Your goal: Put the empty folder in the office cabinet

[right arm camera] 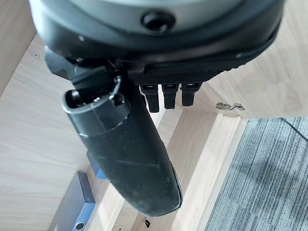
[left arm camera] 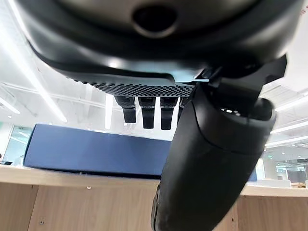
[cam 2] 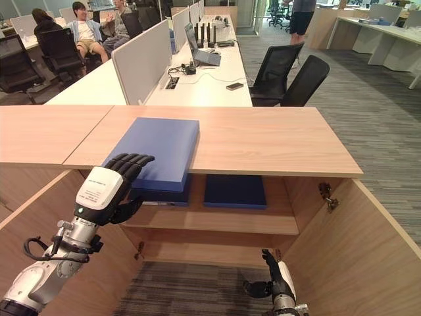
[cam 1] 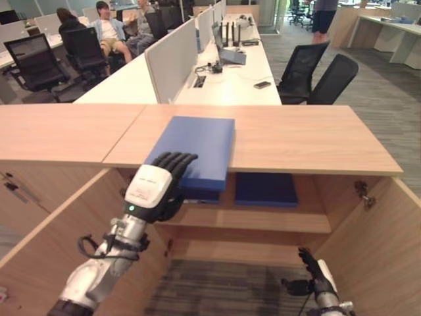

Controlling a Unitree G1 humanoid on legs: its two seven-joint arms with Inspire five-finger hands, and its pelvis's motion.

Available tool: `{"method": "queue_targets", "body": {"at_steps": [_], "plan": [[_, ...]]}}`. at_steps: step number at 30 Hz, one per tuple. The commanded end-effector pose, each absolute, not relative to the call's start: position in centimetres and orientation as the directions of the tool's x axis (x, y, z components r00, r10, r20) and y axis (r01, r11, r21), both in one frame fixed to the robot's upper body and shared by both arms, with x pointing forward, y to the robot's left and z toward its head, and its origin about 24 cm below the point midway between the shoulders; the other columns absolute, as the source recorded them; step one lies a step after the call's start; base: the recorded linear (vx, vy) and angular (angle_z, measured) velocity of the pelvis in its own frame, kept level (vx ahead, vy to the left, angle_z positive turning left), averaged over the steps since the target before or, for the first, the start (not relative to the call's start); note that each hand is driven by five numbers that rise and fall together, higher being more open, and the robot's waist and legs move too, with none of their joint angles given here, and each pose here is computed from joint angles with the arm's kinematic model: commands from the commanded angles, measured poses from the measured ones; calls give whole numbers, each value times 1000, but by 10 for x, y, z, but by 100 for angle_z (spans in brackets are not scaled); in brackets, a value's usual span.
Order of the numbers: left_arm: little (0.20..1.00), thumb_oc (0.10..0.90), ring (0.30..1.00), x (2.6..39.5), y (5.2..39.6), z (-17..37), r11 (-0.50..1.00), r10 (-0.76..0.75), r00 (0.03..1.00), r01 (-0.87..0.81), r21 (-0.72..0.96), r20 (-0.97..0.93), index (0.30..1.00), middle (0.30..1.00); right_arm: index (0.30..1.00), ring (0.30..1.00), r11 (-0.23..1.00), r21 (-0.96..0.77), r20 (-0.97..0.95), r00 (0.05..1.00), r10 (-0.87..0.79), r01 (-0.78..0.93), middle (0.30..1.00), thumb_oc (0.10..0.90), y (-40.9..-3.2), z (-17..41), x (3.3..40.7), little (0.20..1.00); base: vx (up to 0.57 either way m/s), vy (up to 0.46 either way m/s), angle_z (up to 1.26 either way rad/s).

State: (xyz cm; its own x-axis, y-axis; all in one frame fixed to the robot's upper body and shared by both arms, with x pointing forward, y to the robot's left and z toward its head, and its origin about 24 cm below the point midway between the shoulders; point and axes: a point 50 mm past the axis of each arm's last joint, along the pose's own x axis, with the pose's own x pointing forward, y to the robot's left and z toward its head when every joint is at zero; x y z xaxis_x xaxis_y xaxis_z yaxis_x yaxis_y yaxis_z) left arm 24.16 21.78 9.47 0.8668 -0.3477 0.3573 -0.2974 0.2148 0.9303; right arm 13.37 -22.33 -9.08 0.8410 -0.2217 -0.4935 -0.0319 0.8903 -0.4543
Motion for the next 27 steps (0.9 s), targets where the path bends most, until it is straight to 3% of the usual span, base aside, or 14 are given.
{"method": "queue_targets", "body": {"at_steps": [1, 13, 27], "plan": [[900, 800, 900, 276, 219, 147, 179, -350, 766, -511, 841, 540, 900, 900, 900, 900, 888, -459, -326, 922, -206, 36, 900, 800, -228, -64, 170, 900, 0, 0, 0], [900, 800, 900, 292, 226, 147, 85, -340, 800, -498, 863, 495, 900, 900, 900, 900, 891, -453, -334, 920, -206, 35, 900, 800, -230, -64, 168, 900, 1, 2, -5], [900, 800, 900, 297, 232, 134, 86, -284, 843, -452, 888, 457, 900, 900, 900, 900, 899, -431, -357, 899, -253, 82, 900, 800, -236, -69, 163, 900, 1, 1, -1]]}}
